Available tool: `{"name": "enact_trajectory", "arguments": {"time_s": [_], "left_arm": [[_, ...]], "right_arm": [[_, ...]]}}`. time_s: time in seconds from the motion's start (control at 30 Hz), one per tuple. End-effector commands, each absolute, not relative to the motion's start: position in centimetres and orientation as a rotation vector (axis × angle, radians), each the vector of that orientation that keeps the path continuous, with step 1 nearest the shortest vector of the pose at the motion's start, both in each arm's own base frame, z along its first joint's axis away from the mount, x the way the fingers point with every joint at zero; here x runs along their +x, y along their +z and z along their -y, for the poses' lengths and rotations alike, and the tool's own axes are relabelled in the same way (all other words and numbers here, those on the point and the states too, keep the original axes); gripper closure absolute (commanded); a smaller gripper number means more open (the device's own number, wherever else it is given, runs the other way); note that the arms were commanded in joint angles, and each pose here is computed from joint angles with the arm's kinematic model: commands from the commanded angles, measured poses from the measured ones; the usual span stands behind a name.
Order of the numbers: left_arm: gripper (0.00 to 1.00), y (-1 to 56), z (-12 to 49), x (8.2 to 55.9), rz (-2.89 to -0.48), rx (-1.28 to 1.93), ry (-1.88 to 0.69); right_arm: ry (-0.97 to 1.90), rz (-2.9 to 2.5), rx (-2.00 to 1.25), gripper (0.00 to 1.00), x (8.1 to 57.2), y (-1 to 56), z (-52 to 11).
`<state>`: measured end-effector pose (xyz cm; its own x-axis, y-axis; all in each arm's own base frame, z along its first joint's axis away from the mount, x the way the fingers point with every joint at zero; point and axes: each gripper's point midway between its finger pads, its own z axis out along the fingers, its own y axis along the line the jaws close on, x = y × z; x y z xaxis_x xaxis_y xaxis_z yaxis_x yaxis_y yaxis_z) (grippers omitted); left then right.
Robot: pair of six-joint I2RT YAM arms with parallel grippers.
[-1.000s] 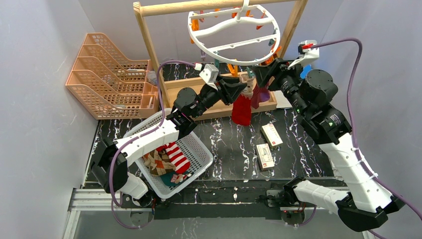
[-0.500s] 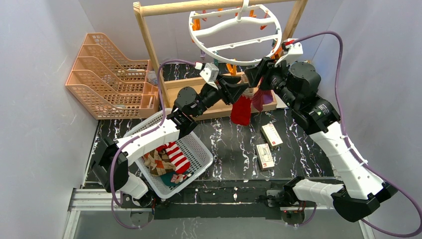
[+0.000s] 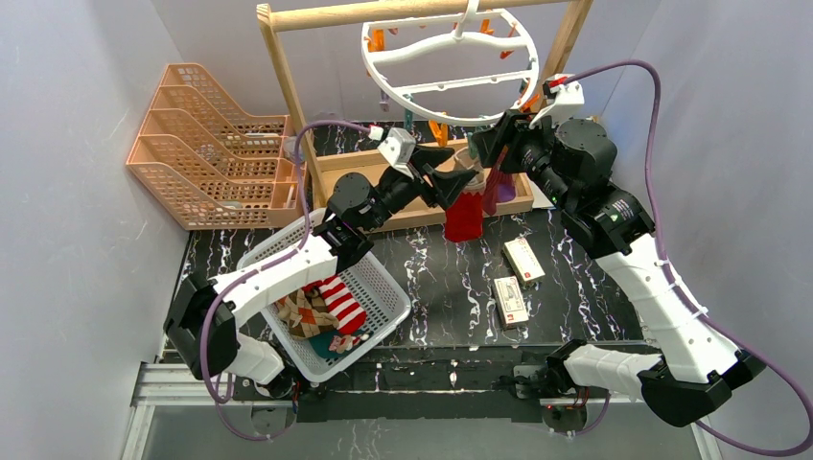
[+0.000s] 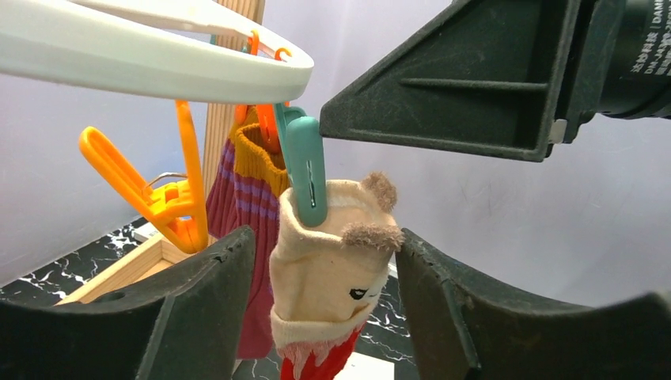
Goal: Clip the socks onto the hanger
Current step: Clamp the sock onto the hanger.
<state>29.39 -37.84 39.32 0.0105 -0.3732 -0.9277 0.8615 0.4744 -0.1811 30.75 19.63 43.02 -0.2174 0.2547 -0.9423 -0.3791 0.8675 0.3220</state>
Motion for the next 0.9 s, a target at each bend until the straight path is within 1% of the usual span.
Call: {"name": "enact_trajectory", "arguments": {"time_s": [0.0, 0.23, 0.3, 0.43, 0.57, 0.73, 0.87], "left_arm": [[0.33, 42.2, 36.3, 28.0, -1.121, 0.508, -1.024], [0.17, 42.3, 35.2, 27.2, -1.121, 0.509, -1.012], [0.03, 42.3, 35.1, 26.9, -1.124, 0.512, -1.014], [0.02, 42.6, 34.3, 26.1, -1.126, 0.519, -1.012], [0.02, 42.2, 31.7, 25.2, -1.162, 0.517, -0.933], [0.01, 40.1, 25.1, 24.4, -1.288, 0.422, -0.723], [0.02, 37.2, 18.7, 23.2, -1.413, 0.304, -0.551]], "right_arm": [[0.606, -1.624, -0.069, 0.32, 30.1, 45.6, -18.9], [0.622, -1.623, -0.077, 0.3, 29.2, 45.8, -18.6], [0.636, -1.627, -0.084, 0.3, 28.9, 45.8, -18.8], [0.669, -1.621, -0.103, 0.29, 28.2, 46.0, -19.0], [0.726, -1.596, -0.195, 0.29, 26.8, 46.7, -19.8], [0.851, -1.579, -0.398, 0.3, 23.5, 46.8, -21.7], [0.907, -1.675, -0.446, 0.33, 22.7, 44.7, -22.7]]}}
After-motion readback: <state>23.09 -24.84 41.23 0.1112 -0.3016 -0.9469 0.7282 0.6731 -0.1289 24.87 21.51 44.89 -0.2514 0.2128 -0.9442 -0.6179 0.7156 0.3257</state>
